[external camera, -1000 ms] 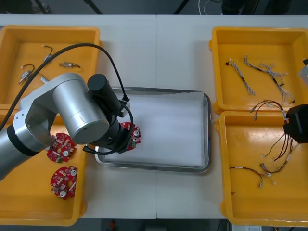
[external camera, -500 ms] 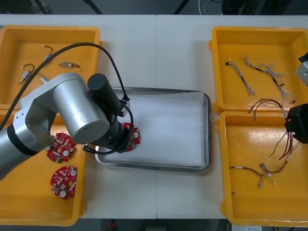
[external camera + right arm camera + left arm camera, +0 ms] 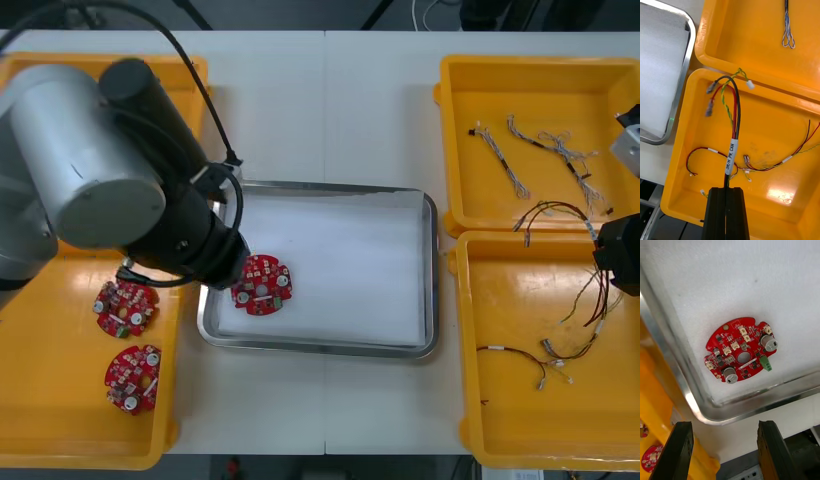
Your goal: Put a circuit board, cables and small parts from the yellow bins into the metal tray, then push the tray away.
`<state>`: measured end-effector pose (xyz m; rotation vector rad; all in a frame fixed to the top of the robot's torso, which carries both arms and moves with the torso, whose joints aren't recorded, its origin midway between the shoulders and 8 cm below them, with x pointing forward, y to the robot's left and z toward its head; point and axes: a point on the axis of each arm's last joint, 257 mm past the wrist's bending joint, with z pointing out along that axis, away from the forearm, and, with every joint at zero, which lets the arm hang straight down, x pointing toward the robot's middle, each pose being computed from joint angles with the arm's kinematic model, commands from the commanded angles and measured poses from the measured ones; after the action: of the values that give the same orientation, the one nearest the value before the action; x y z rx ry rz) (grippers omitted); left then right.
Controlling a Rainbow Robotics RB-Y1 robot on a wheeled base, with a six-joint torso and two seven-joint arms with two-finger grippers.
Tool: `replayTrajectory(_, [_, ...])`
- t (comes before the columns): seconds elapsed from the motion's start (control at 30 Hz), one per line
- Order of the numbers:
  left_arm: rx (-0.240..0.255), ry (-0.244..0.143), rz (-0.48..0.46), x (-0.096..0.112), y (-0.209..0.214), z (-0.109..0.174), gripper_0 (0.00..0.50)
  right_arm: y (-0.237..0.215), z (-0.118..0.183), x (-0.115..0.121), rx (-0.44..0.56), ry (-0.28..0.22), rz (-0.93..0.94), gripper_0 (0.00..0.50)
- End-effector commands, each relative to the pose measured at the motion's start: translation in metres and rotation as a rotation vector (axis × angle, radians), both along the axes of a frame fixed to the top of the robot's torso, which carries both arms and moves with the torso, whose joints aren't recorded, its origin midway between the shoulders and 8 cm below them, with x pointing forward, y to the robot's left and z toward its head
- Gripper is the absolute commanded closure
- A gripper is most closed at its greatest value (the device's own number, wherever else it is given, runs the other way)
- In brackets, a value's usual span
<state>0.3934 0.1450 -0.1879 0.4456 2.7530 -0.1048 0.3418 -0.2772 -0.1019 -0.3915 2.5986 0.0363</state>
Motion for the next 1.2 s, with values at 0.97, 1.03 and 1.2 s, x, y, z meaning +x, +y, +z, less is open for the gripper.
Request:
replayTrajectory(0.97, [0.101, -0.161, -0.005, 0.132, 0.190, 0.113, 0.000, 0.162, -0.016, 0.042, -0.408, -0.059, 0.733, 0.500])
replayTrajectory(1.03, [0.113, -0.168, -0.015, 0.136, 0.202, 0.115, 0.000, 0.168, -0.023, 0.044, -0.428, -0.063, 0.772, 0.500])
replayTrajectory(1.2, [0.137, -0.198, -0.034, 0.150, 0.230, 0.120, 0.000, 0.182, -0.040, 0.050, -0.463, -0.063, 0.830, 0.500])
